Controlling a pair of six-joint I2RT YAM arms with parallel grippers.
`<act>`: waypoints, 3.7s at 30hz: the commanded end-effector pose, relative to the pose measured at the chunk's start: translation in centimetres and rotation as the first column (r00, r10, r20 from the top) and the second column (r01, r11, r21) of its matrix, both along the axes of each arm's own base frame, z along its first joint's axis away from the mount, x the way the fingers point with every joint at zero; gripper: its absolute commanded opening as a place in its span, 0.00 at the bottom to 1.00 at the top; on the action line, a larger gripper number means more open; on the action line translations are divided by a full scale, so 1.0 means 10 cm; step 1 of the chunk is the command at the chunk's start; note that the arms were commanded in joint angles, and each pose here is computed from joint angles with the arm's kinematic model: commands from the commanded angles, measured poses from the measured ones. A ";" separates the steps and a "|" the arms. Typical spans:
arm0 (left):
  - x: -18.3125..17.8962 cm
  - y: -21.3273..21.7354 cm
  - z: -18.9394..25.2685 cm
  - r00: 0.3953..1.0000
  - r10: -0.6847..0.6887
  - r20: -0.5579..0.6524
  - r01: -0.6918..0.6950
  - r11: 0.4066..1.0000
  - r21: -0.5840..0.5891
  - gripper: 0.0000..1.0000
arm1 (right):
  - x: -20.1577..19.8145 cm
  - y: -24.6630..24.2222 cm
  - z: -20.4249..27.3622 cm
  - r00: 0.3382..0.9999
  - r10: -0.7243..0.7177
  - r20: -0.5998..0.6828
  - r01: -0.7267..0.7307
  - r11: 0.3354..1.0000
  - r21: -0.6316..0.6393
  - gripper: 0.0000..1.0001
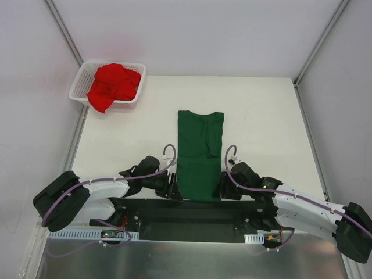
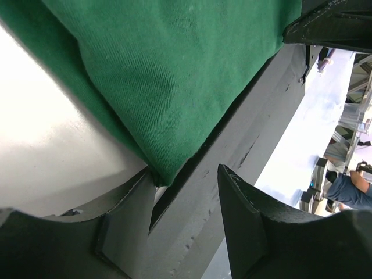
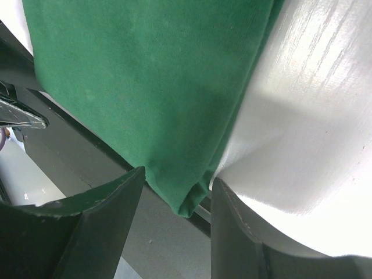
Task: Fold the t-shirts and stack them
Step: Grab one side of the 2/3 rectangular tshirt with both arms, then fold the long partially folded tshirt into a neat square
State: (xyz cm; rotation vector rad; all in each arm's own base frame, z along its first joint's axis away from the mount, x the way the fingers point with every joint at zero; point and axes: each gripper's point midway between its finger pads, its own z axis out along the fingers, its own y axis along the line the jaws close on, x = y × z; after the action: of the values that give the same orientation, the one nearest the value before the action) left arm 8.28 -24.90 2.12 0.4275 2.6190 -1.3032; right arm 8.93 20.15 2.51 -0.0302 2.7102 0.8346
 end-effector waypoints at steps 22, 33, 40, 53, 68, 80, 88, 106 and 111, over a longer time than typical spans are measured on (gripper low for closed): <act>0.25 0.27 -0.26 0.993 0.111 0.046 -0.117 0.984 0.134 0.42 | -0.03 -0.11 -0.10 1.000 -0.012 -0.011 0.011 0.998 -0.061 0.30; 0.22 0.21 -0.25 0.996 0.089 0.026 -0.092 0.989 0.112 0.14 | -0.03 -0.09 -0.09 1.000 -0.010 -0.016 0.009 0.998 -0.058 0.20; 0.23 0.18 -0.26 0.997 0.079 0.017 -0.080 0.991 0.105 0.00 | 0.00 -0.06 -0.06 1.000 -0.002 -0.008 0.002 0.998 -0.056 0.06; 0.36 0.09 0.13 0.994 0.068 0.081 -0.074 0.995 0.064 0.00 | 0.13 0.00 0.28 0.998 0.019 0.065 -0.015 0.998 -0.055 0.01; 0.81 -0.17 0.66 0.977 0.073 0.200 -0.083 0.996 0.043 0.00 | 0.47 0.13 0.49 0.988 0.057 0.144 -0.033 0.986 -0.163 0.01; 1.37 -0.07 0.89 0.953 0.151 0.262 -0.159 0.987 0.007 0.00 | 0.90 0.20 0.70 0.978 0.003 0.210 0.045 0.973 -0.226 0.01; 1.63 -0.15 1.15 0.939 0.157 0.305 -0.155 0.987 -0.030 0.00 | 1.12 0.02 0.97 0.963 -0.044 0.264 0.110 0.964 -0.242 0.01; 2.49 -0.33 1.44 0.918 0.166 0.360 -0.155 0.986 -0.059 0.00 | 2.04 0.08 1.21 0.942 -0.100 0.320 0.173 0.962 -0.210 0.01; 2.72 -0.29 1.47 0.913 0.185 0.363 -0.171 0.983 -0.073 0.00 | 2.37 0.15 1.32 0.935 -0.097 0.340 0.172 0.965 -0.198 0.01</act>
State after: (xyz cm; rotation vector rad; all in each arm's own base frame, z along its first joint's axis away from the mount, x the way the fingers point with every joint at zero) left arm 33.42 -27.64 14.63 0.3285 2.3412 -1.0753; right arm 29.31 20.58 12.72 0.0113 2.5380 0.3830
